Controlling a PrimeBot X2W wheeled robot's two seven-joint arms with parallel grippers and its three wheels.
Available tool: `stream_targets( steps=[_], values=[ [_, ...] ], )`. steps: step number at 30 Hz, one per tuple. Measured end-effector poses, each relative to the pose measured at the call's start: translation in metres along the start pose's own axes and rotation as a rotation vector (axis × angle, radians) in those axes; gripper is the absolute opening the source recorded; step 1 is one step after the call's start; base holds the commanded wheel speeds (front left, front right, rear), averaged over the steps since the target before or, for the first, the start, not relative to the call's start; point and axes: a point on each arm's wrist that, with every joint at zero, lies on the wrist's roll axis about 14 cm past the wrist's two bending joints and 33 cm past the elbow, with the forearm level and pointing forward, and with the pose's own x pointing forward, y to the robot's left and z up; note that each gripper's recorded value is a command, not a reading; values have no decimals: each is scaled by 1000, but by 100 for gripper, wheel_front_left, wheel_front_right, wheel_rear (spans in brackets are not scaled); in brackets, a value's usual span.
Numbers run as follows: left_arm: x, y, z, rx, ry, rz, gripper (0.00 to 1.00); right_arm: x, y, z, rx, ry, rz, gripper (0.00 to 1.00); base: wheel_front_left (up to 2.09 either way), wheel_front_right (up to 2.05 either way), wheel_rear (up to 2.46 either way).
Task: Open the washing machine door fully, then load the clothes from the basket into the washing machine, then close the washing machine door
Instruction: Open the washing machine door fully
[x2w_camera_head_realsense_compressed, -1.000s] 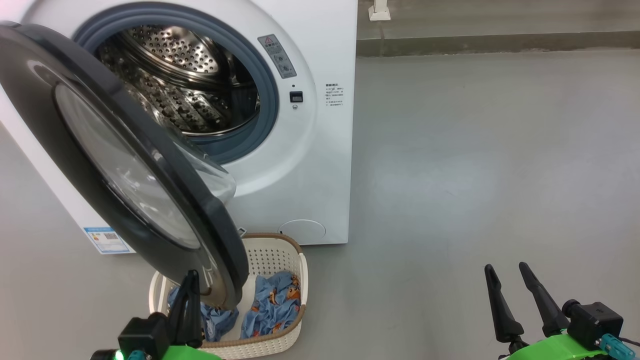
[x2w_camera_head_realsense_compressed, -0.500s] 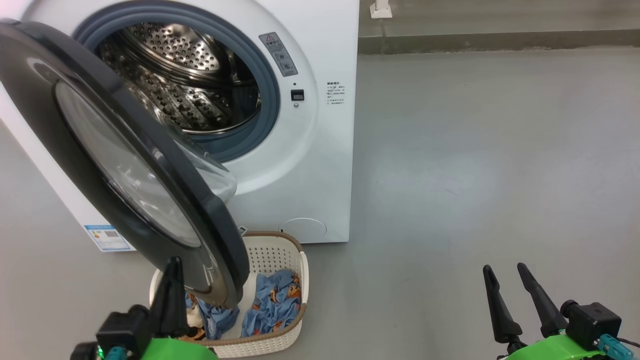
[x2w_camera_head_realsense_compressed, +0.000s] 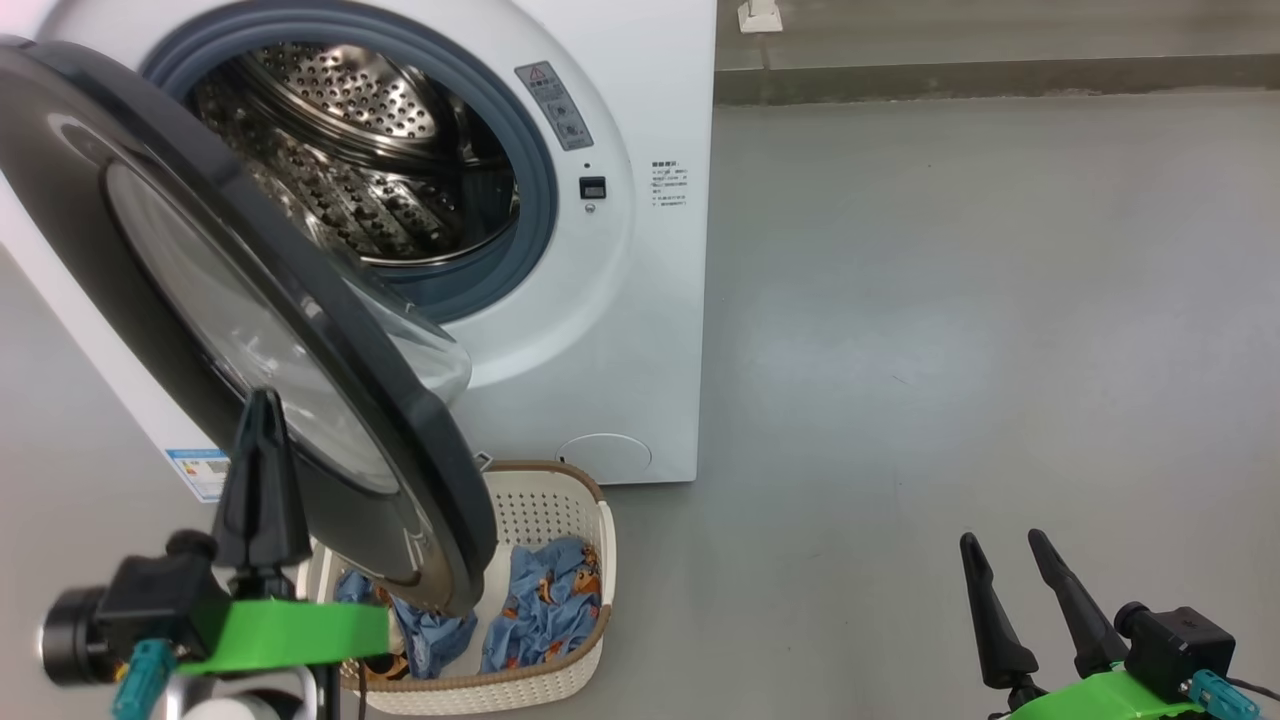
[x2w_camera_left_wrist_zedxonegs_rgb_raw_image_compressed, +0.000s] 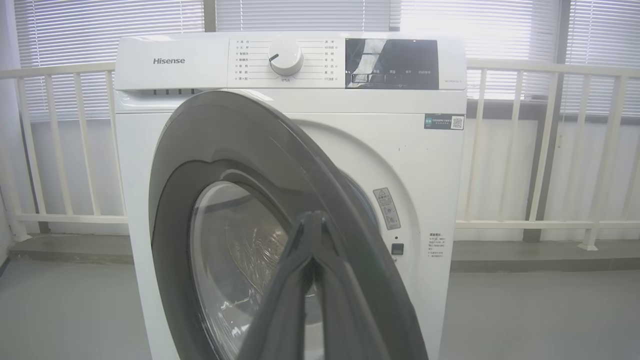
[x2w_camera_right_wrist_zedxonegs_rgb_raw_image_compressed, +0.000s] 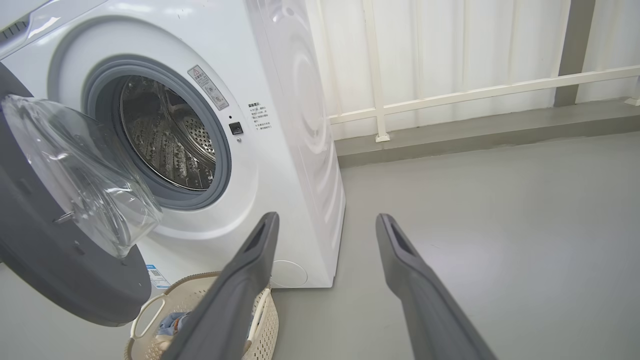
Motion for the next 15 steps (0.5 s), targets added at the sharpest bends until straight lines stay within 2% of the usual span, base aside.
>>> stream_targets(
  steps=[8,15],
  values=[
    [22,-19,43,-15,-144,-68,0,-3,-2,-2,1,7,-7,100,0,0,0],
    [25,-50,43,-41,-147,-168,0,-4,-3,-1,-2,6,-9,100,0,0,0]
  ],
)
